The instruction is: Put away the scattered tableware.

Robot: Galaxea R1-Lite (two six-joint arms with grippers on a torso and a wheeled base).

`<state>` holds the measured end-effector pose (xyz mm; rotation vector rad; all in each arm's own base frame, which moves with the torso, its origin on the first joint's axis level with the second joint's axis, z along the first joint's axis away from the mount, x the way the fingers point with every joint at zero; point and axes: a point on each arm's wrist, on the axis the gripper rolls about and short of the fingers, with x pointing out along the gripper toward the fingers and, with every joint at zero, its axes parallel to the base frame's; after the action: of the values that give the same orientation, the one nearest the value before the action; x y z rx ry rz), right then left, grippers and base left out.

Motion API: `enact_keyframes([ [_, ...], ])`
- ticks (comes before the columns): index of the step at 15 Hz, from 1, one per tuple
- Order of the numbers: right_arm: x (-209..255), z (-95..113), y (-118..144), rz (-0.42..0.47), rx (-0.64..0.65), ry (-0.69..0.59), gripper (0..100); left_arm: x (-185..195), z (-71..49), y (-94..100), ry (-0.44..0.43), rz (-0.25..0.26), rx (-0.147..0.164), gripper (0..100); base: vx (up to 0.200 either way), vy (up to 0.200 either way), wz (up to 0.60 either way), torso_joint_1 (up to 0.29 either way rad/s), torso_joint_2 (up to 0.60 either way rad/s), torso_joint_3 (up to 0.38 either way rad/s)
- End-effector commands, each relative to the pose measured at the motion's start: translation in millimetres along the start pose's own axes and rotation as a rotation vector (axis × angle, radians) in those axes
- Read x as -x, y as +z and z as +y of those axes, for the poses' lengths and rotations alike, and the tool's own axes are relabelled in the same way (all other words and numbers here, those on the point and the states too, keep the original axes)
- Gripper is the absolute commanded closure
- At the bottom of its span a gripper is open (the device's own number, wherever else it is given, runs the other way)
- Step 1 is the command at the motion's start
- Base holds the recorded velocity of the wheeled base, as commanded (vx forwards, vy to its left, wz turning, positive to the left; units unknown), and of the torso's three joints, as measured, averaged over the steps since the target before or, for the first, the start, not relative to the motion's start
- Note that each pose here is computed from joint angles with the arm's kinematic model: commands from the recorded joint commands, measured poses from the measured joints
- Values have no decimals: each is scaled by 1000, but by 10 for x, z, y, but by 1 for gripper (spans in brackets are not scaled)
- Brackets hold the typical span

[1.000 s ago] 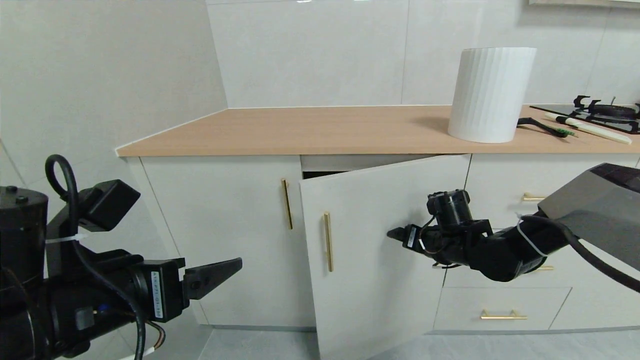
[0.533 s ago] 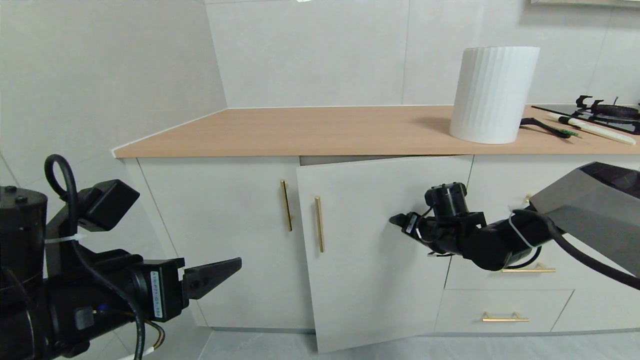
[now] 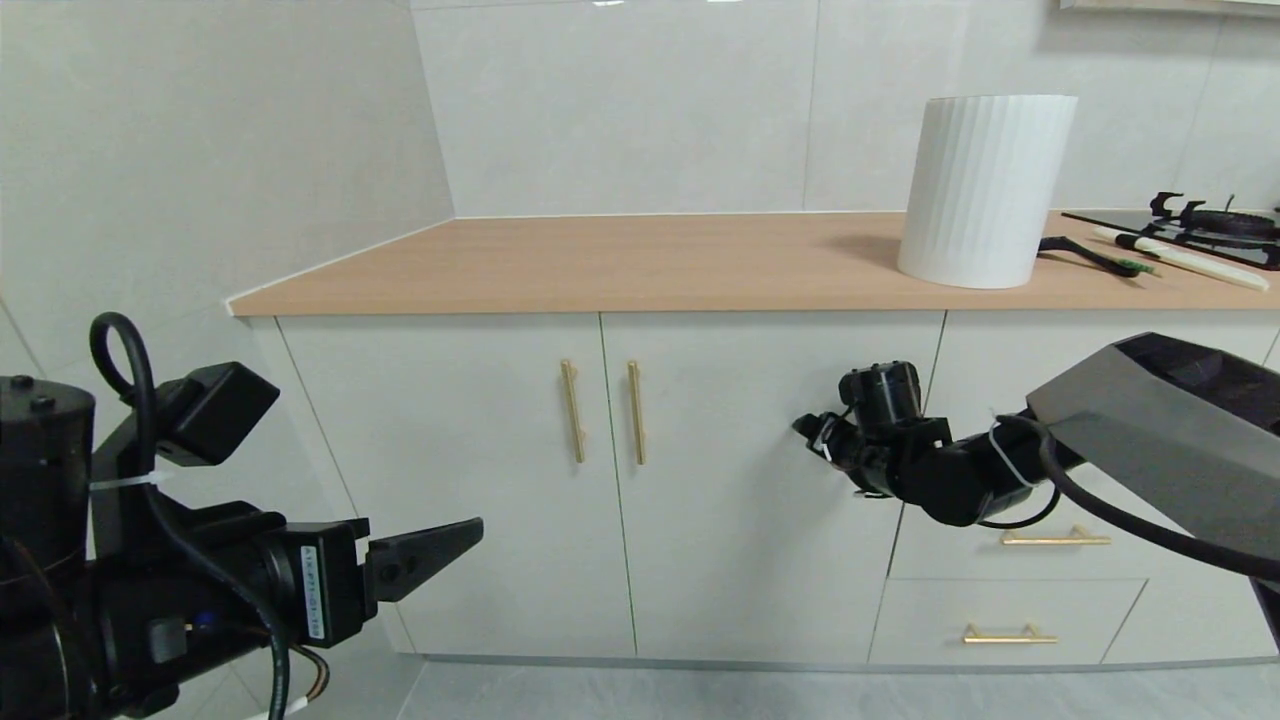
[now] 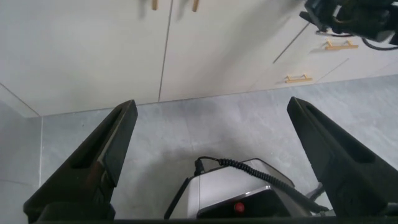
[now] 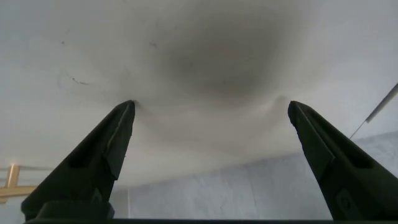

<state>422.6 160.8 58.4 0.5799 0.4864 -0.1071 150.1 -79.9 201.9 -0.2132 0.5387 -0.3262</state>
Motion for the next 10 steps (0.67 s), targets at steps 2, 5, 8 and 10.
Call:
enact_keyframes([
  [2,-98,-40,-6,-29,-7,-28,0,-1,2,-4,0,1,0,0,0,0,0,0,0,0],
  [5,100,23,110,-35,-14,2,0,-1,2,-4,0,1,0,0,0,0,0,0,0,0],
  [8,813,167,350,36,-9,187,0,15,1,3,0,-8,1,0,0,0,0,0,0,0],
  [10,1434,231,604,15,38,322,0,104,-3,32,-14,-46,2,0,0,0,0,0,0,0],
])
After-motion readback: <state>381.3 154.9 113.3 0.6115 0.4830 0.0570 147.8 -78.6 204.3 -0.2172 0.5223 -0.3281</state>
